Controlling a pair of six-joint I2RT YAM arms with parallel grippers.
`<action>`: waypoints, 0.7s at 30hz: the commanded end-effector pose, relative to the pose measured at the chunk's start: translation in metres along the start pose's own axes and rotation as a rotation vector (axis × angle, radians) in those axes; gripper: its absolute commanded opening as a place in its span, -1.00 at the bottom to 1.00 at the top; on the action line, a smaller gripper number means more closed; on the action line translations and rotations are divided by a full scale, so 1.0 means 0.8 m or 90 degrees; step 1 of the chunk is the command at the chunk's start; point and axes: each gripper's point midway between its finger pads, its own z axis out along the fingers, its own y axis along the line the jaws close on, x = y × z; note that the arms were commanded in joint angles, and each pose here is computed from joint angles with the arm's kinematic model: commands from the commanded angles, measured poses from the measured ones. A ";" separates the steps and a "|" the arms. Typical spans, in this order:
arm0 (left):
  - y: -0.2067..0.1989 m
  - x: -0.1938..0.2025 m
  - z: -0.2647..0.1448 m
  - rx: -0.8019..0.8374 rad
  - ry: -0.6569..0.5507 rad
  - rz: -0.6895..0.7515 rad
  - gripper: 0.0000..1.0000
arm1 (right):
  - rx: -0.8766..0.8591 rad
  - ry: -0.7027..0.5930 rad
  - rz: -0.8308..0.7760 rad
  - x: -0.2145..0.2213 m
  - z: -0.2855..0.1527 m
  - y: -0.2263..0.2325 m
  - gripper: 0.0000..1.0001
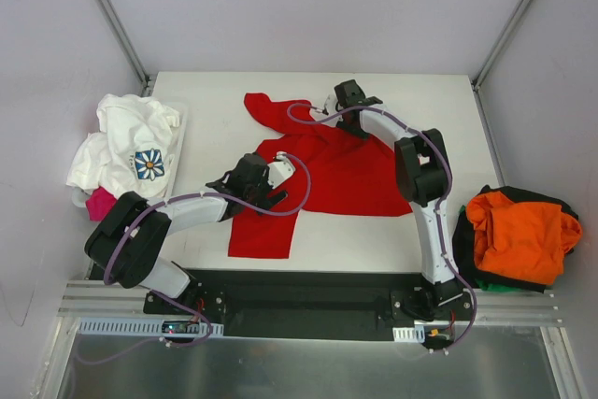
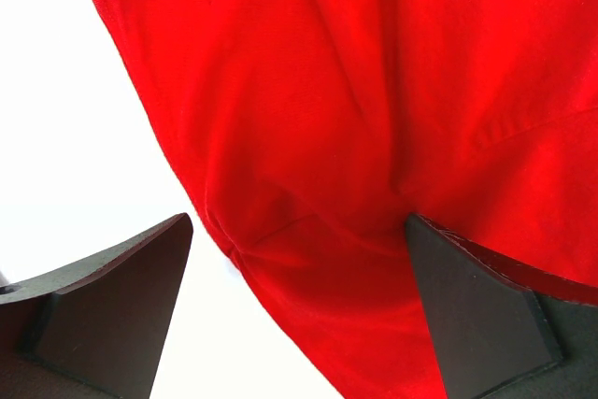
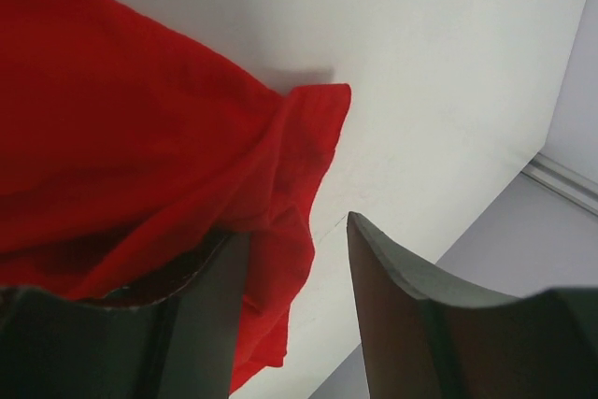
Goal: Fold and stack the t-shirts
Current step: Flatten out the tshirt
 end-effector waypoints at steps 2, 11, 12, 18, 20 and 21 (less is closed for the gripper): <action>-0.020 0.050 -0.003 0.026 0.089 0.017 0.98 | -0.016 -0.031 0.040 -0.011 -0.009 0.001 -0.01; -0.018 0.054 -0.006 0.019 0.092 0.017 0.98 | -0.110 -0.038 0.060 -0.012 0.007 0.052 -0.09; -0.019 0.054 -0.006 0.019 0.091 0.017 0.99 | -0.138 -0.053 0.074 -0.016 0.005 0.063 -0.09; -0.019 0.053 -0.004 0.020 0.093 0.018 0.99 | -0.166 -0.065 0.084 -0.019 -0.005 0.073 -0.24; -0.018 0.053 -0.004 0.019 0.092 0.016 0.99 | -0.169 -0.059 0.081 -0.016 -0.001 0.076 -0.51; -0.019 0.052 -0.005 0.019 0.091 0.016 0.99 | -0.172 -0.059 0.078 -0.016 -0.002 0.078 -0.61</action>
